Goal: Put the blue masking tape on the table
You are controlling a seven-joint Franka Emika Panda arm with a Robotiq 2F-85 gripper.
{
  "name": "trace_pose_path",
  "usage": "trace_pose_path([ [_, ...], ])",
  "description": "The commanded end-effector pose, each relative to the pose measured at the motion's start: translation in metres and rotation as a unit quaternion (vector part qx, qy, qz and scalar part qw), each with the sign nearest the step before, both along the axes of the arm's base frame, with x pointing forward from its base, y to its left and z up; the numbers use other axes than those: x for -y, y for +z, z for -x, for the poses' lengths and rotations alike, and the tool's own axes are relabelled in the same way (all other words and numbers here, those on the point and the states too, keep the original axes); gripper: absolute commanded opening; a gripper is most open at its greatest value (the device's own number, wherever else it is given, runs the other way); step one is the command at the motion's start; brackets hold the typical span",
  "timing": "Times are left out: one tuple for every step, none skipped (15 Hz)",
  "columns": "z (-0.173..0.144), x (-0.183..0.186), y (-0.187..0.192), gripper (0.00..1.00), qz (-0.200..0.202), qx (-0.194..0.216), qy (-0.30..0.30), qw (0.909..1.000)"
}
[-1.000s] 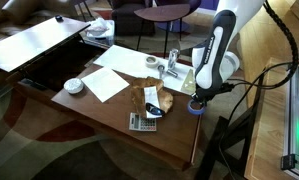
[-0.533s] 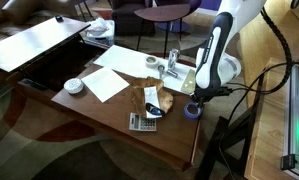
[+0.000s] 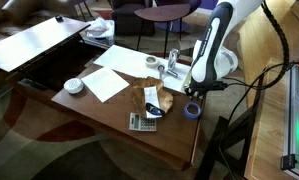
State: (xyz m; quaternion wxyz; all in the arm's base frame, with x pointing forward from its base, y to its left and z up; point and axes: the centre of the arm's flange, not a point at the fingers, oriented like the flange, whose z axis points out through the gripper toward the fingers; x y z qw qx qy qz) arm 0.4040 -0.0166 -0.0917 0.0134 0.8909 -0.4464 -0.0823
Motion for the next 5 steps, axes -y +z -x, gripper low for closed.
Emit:
trace_pose_path([
  [0.000,-0.016,0.081,0.63,0.041,0.053,0.032,0.9972],
  [-0.001,-0.021,0.096,0.72,0.046,0.083,0.063,0.9935],
  [-0.004,-0.027,0.107,0.79,0.047,0.102,0.086,0.9899],
  [-0.015,-0.020,0.069,0.62,0.037,0.077,0.053,0.9949],
  [-0.016,-0.026,0.084,0.69,0.040,0.092,0.067,0.9927],
])
